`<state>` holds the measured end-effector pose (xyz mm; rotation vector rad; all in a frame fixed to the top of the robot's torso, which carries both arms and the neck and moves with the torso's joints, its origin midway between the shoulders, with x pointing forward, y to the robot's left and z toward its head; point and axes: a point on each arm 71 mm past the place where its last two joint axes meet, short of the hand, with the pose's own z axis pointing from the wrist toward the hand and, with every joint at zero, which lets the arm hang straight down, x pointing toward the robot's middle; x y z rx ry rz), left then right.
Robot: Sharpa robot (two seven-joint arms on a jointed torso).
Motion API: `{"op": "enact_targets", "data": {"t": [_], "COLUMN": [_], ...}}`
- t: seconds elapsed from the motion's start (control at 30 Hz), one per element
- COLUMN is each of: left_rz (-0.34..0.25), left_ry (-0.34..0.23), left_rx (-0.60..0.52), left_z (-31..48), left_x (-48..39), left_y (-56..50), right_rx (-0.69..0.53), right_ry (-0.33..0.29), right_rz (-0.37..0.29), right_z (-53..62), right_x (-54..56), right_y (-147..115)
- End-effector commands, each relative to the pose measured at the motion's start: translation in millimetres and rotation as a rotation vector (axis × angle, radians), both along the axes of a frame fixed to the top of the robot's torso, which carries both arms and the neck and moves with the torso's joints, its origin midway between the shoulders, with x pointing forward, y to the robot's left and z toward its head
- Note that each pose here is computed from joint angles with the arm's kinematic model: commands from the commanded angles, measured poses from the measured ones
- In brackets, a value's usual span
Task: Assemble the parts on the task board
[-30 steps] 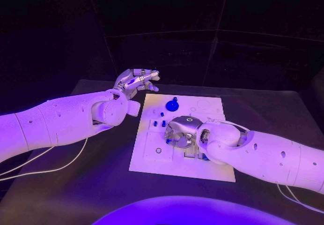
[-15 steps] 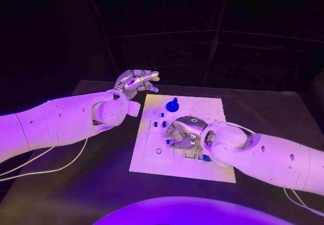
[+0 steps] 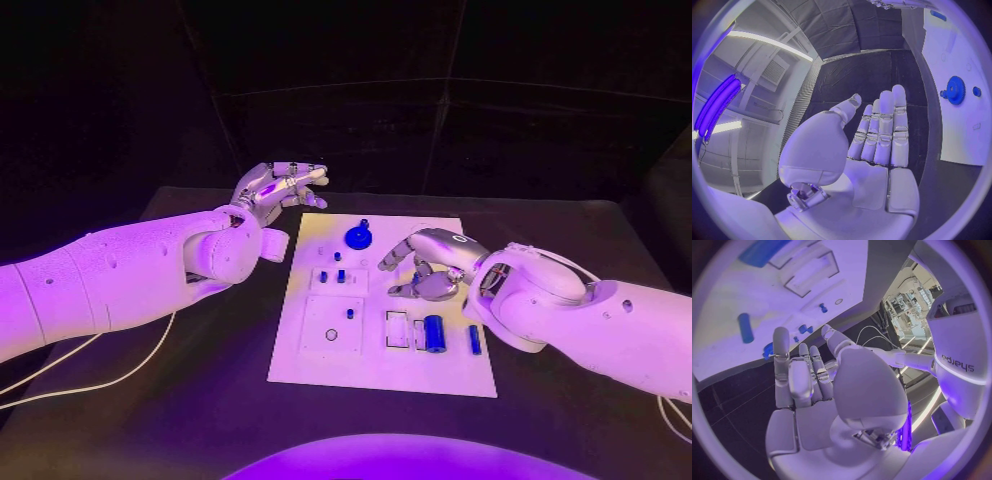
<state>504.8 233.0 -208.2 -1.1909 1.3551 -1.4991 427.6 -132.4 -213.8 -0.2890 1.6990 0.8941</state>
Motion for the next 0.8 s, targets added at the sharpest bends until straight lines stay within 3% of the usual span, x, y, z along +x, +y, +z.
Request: {"op": "enact_targets", "data": {"t": [0.03,0.3,0.8], "left_rz": [-0.016,-0.019,-0.020], "left_ry": [-0.009,-0.009,-0.008], "left_rx": [-0.002,-0.003,-0.003], "left_z": [1.4,1.0,0.6], "left_x": [0.1,0.7,0.8], "left_y": [-0.7,-2.1,-2.5], "right_rx": [0.013,-0.121,-0.216], "right_ry": [0.040,0.055,0.072], "right_rz": [-0.077,-0.147,-0.130], "right_z": [3.2,1.7,-7.0], "right_x": [8.4,19.0,26.9], "right_y": [-18,-49,-42]}}
